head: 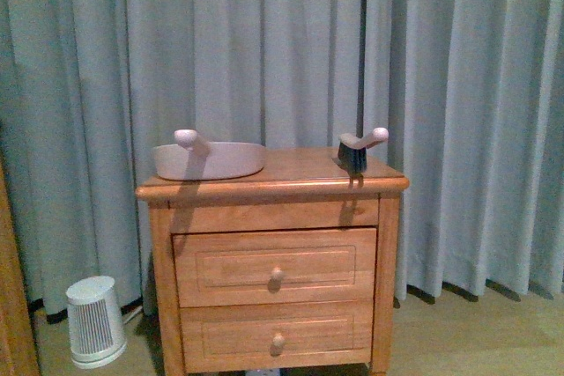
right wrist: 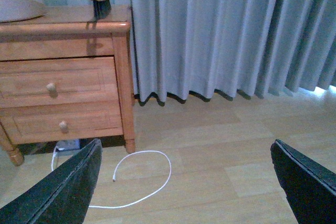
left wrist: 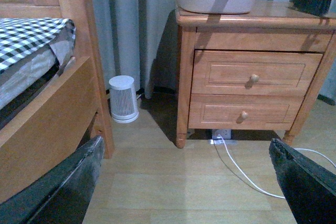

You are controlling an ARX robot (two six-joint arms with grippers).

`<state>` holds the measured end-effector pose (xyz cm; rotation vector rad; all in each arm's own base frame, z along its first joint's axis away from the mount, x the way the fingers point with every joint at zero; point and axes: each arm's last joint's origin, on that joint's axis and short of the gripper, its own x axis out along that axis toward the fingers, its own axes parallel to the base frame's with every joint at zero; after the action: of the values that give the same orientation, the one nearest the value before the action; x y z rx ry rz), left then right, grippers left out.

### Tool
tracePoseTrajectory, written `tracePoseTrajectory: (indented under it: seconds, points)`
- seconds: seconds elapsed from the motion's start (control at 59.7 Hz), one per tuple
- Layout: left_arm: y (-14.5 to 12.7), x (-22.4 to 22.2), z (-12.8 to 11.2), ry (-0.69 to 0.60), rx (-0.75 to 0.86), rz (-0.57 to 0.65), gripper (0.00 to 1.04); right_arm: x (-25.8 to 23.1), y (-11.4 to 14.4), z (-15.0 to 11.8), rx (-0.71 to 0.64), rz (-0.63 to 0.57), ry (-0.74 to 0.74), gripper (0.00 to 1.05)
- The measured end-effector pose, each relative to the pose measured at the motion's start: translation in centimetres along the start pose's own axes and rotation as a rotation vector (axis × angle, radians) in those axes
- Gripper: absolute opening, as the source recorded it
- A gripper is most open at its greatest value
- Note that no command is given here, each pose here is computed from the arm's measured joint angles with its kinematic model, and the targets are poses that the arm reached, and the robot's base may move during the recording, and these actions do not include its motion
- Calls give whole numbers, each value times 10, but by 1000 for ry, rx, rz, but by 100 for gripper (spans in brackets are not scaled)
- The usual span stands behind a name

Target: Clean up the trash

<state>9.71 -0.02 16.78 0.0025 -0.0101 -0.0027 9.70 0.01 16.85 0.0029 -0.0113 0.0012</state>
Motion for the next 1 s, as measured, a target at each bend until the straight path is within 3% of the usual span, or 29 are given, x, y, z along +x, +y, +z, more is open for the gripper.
tracePoseTrajectory:
  seconds: [1.005]
  points:
    - [0,0,0,0,0,0,97,0,0,0,0,0,1,97]
